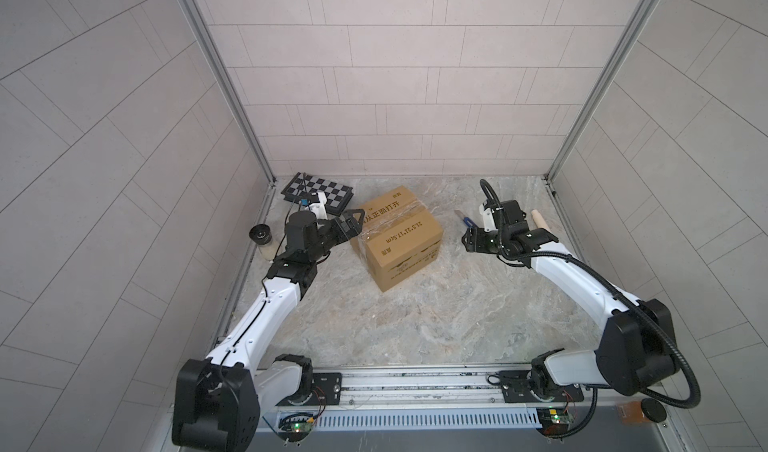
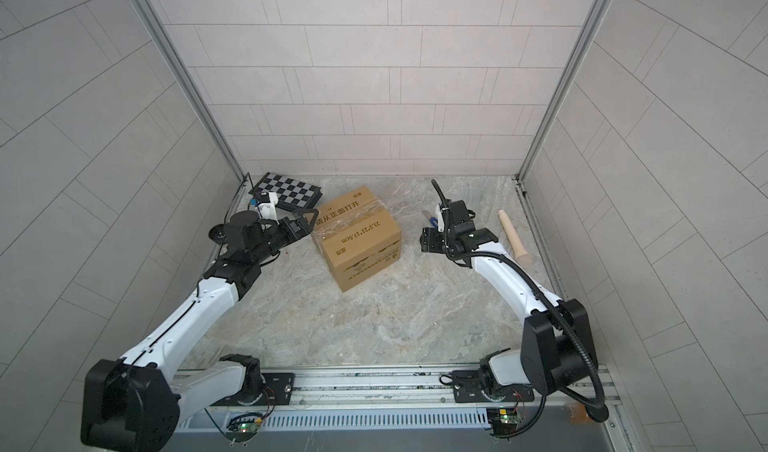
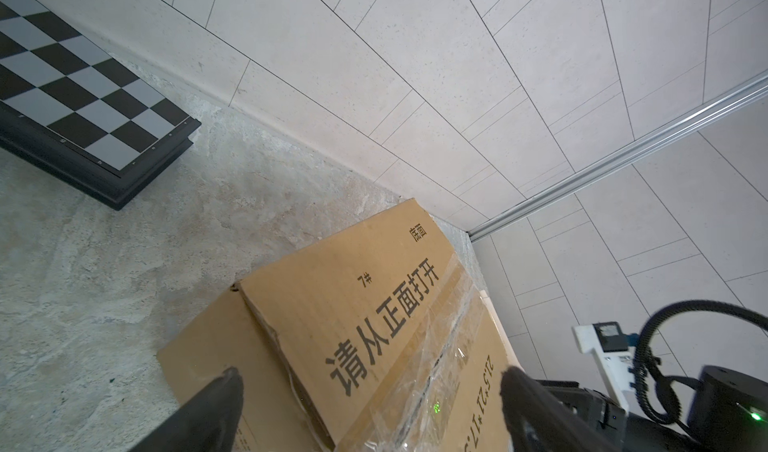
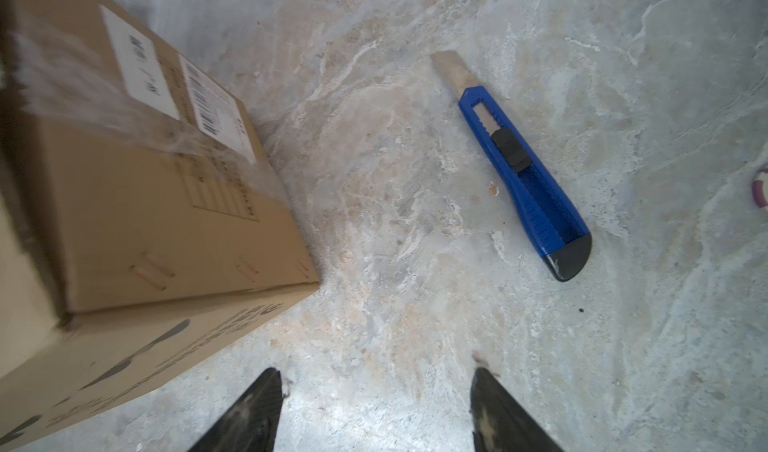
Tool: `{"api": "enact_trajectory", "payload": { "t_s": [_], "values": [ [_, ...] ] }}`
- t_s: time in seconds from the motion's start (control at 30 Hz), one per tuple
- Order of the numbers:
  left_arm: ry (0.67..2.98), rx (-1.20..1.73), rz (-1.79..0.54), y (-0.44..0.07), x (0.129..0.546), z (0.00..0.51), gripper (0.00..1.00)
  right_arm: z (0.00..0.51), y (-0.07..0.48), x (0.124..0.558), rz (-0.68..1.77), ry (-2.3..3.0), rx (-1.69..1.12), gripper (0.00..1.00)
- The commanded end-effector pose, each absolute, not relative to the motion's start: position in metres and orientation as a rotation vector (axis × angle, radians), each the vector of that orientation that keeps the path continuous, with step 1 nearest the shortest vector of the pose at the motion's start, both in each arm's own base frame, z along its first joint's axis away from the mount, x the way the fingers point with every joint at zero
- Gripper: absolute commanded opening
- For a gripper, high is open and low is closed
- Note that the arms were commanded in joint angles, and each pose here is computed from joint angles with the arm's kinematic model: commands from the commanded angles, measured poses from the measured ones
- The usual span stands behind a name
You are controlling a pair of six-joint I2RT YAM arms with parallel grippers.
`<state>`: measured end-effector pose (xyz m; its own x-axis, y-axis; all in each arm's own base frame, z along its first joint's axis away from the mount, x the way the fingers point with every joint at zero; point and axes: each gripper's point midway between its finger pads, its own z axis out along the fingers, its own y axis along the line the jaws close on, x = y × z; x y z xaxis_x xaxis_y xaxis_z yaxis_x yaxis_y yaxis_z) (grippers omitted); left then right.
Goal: Unpack the express box
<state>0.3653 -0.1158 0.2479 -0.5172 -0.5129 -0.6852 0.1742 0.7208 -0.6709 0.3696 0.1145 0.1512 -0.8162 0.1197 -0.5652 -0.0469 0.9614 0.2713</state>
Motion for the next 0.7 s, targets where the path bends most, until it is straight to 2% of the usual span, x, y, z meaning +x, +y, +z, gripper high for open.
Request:
{"api": "enact_trajectory", "payload": {
  "t_s": [0.0,0.3,0.67],
  "values": [
    [1.907,-0.244,-0.877,-0.113,0.358,0.255,1.00,0.144,0.100,0.388,0.217,2.531,-0.034,0.74],
    [1.915,-0.294,-0.846,-0.096,0.335,0.245,1.00,0.089,0.073,0.434,-0.102,2.733,-0.035,0.73],
    [1.919,-0.325,-0.796,-0.084,0.312,0.244,1.00,0.053,0.051,0.460,-0.169,2.794,0.018,0.73]
  ]
}}
